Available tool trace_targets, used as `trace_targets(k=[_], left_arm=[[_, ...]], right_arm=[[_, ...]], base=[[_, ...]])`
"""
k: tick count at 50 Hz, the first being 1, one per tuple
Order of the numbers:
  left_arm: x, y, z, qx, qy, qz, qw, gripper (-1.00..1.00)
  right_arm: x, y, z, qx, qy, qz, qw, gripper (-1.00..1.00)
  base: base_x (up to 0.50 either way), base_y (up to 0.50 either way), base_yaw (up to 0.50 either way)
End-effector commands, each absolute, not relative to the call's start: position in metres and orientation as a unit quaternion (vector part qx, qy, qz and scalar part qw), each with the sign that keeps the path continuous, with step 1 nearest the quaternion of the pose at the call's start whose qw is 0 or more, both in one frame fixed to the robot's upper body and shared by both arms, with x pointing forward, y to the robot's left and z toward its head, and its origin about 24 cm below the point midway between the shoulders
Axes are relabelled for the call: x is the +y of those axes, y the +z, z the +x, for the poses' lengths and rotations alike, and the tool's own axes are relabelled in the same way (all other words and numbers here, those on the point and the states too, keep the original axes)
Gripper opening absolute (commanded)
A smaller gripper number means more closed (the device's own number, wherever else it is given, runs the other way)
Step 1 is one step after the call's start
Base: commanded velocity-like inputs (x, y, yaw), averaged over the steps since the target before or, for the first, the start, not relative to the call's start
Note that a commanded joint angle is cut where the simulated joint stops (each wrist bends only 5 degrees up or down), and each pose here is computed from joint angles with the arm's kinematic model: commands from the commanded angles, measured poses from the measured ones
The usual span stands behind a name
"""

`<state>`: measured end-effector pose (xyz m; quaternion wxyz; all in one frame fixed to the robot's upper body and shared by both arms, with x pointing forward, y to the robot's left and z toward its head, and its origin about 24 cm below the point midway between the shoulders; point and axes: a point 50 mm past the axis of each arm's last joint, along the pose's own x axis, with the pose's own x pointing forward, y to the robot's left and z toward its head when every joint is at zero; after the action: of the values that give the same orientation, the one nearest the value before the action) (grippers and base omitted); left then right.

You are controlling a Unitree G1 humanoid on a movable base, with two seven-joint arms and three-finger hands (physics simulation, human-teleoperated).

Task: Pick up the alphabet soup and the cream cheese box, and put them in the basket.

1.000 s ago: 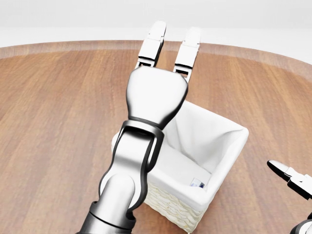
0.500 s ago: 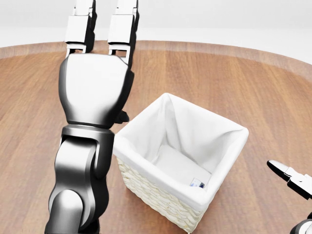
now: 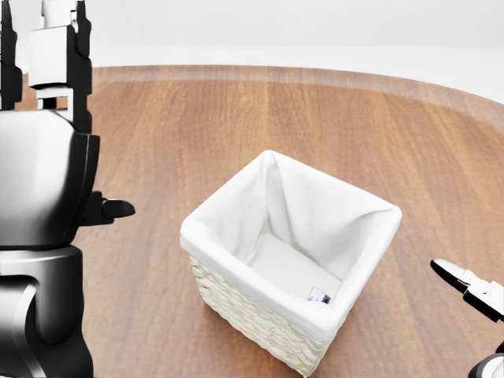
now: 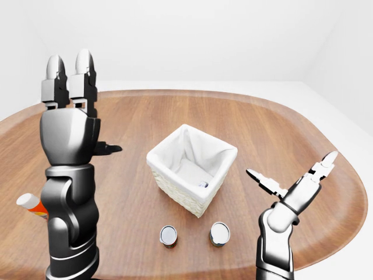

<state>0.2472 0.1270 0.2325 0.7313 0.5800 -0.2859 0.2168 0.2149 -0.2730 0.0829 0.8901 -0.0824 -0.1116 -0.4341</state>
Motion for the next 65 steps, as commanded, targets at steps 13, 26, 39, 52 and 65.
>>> trace_targets(k=[13,26,39,52,65], left_arm=[[0.169,0.236,0.224,-0.275,0.241,0.569,0.737,1.00],[0.187,0.228,0.218,-0.262,0.241,0.555,0.752,1.00],[0.194,0.228,0.215,-0.267,0.261,0.545,0.751,1.00],[0.202,0.201,0.226,-0.240,0.248,0.494,0.798,1.00],[0.201,0.202,0.226,-0.242,0.247,0.494,0.798,1.00]], right_arm=[[-0.273,0.083,0.214,-0.112,-0.434,-0.084,0.890,1.00],[-0.273,0.082,0.215,-0.110,-0.434,-0.085,0.890,1.00],[-0.273,0.083,0.216,-0.111,-0.433,-0.086,0.890,1.00],[-0.273,0.084,0.218,-0.112,-0.432,-0.097,0.890,1.00],[-0.273,0.084,0.218,-0.112,-0.431,-0.097,0.890,1.00]], base=[[0.00,0.00,0.00],[0.00,0.00,0.00],[0.00,0.00,0.00],[0.00,0.00,0.00],[0.00,0.00,0.00]])
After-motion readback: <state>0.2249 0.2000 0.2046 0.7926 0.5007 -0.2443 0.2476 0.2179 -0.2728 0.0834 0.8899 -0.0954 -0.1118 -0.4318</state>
